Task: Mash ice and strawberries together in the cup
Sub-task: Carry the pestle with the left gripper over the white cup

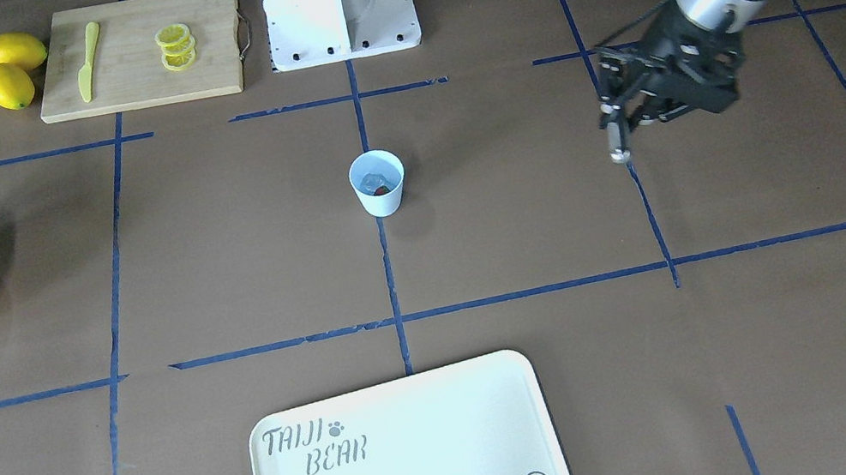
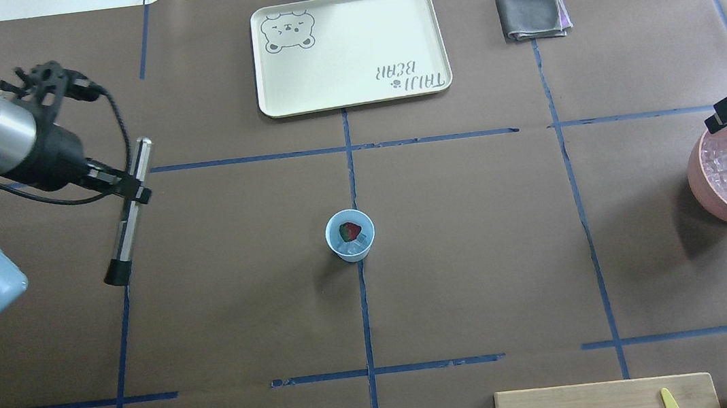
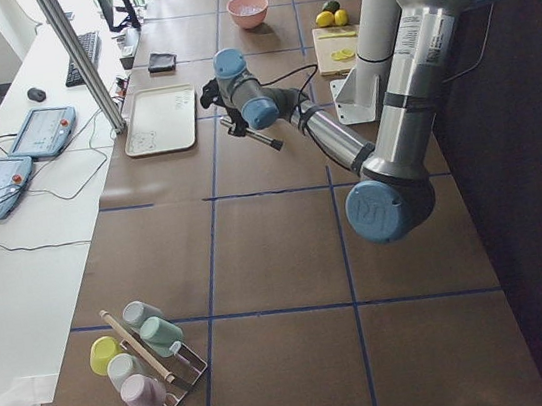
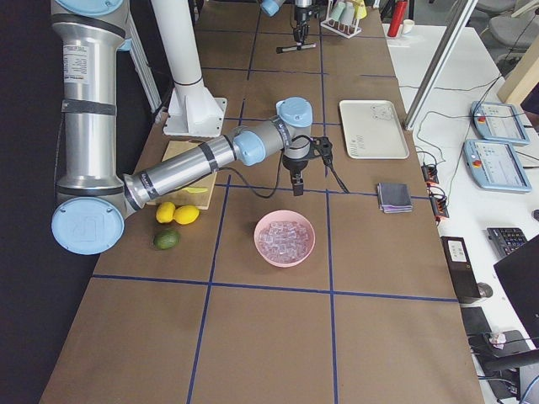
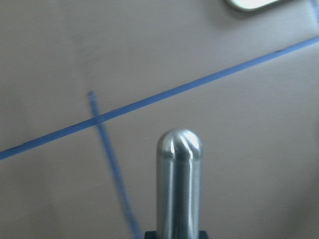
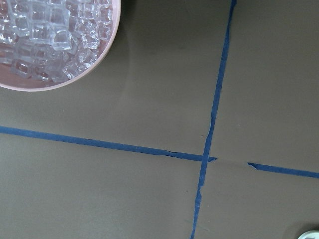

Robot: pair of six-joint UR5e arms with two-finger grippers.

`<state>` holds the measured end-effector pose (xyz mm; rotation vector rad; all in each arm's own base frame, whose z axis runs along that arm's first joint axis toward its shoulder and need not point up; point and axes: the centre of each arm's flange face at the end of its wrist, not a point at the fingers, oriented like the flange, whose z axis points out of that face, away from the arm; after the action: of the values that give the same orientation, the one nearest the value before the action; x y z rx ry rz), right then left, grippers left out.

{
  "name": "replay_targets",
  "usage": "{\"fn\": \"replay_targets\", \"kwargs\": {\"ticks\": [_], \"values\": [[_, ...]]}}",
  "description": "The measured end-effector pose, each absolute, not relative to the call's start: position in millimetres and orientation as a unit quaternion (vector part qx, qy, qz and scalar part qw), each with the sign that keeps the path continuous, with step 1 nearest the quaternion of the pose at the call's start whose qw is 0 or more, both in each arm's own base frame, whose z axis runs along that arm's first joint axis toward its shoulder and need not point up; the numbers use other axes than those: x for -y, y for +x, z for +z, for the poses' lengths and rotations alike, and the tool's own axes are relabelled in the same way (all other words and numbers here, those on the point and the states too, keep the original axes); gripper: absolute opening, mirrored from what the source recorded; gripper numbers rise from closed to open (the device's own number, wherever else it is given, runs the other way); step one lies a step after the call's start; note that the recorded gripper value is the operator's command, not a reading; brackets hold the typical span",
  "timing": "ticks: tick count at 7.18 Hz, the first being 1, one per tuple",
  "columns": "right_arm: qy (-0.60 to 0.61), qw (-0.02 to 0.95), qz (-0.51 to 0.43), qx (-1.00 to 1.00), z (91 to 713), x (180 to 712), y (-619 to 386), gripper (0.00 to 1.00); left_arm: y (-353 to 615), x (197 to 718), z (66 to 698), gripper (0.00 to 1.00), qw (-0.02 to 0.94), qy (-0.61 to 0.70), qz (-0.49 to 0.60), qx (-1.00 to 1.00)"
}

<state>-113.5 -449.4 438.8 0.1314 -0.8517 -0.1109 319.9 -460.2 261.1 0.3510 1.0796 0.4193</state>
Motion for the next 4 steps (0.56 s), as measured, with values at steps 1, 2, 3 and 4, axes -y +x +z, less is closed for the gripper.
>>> {"fn": "replay_targets", "kwargs": {"ticks": [1,2,3,4], "values": [[0.064,0.907,-0.052,0.413,439.3,449.7,-112.0,0.99,346.5,444.6,203.9,0.00,0.798,0.226,0.210,-0.518],[0.064,0.907,-0.050,0.413,439.6,450.0,-110.2,0.99,365.4,429.9,164.7,0.00,0.764,0.301,0.211,-0.530],[0.064,0.907,-0.049,0.412,439.8,450.4,-108.7,0.99,381.2,414.6,143.3,0.00,0.726,0.377,0.196,-0.541],[0.064,0.907,-0.048,0.412,440.2,450.5,-108.1,0.99,399.4,397.3,133.3,0.00,0.689,0.444,0.164,-0.548]]}}
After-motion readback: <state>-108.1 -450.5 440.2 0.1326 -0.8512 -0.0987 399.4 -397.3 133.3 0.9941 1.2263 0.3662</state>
